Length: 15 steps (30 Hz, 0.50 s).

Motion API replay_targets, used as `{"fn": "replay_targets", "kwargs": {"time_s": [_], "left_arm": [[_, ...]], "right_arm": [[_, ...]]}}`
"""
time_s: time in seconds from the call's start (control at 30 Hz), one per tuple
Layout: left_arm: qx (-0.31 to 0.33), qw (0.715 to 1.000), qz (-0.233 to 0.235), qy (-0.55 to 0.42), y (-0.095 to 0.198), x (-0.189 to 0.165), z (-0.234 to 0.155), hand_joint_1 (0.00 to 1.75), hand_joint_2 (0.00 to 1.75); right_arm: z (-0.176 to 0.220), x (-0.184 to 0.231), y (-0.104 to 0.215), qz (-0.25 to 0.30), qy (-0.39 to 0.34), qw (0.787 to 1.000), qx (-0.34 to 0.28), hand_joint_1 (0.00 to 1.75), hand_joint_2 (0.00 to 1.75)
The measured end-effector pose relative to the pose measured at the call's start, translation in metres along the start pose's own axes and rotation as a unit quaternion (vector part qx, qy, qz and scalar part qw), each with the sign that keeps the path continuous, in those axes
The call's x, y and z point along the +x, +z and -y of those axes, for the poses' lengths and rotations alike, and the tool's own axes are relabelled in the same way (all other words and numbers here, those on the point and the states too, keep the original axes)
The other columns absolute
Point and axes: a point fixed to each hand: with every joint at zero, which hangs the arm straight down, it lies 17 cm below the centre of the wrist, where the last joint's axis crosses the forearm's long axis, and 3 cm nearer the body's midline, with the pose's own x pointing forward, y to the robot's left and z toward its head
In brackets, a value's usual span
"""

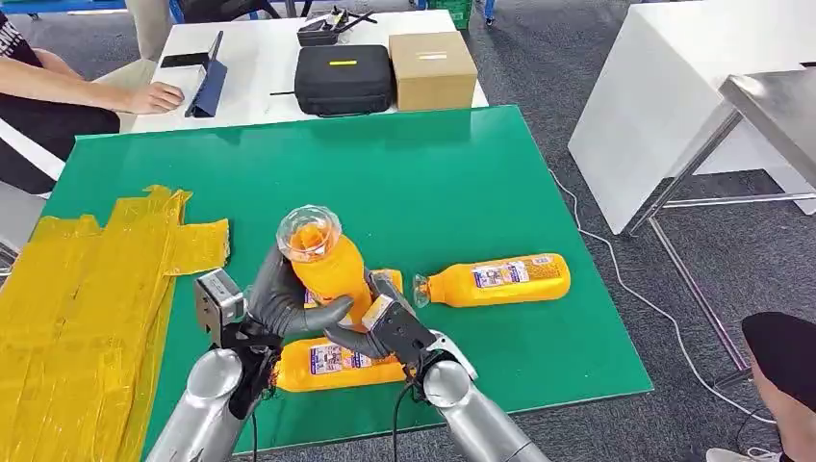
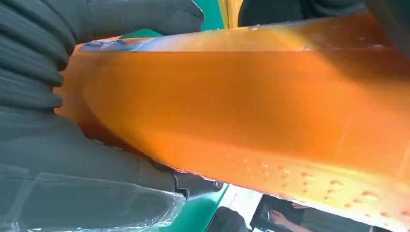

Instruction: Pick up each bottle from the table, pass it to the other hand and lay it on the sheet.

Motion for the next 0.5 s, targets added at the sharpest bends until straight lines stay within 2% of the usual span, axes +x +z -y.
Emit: {"fn": "replay_targets", "kwargs": {"time_s": [0.23,0.27,0.3,0.5], "left_arm": [[0.008,1.0,0.002,-0.002,-0.001,0.003,-0.002,1.75,1.75],[0.009,1.0,0.002,-0.002,-0.001,0.003,-0.003,1.75,1.75],[0.01,1.0,0.002,-0.001,-0.001,0.003,-0.003,1.75,1.75],[0.05,0.999,-0.005,-0.021,0.003,0.0,-0.026,1.75,1.75]], "right_arm": [[0.001,0.003,-0.001,0.004,-0.001,1.0,-0.002,1.75,1.75],[0.001,0.003,-0.001,0.004,-0.001,1.0,-0.002,0.61,1.75],[0.001,0.004,-0.001,0.004,0.0,1.0,-0.003,0.0,1.75],[0.012,0.015,-0.002,0.022,0.011,0.999,-0.029,0.0,1.75]]}}
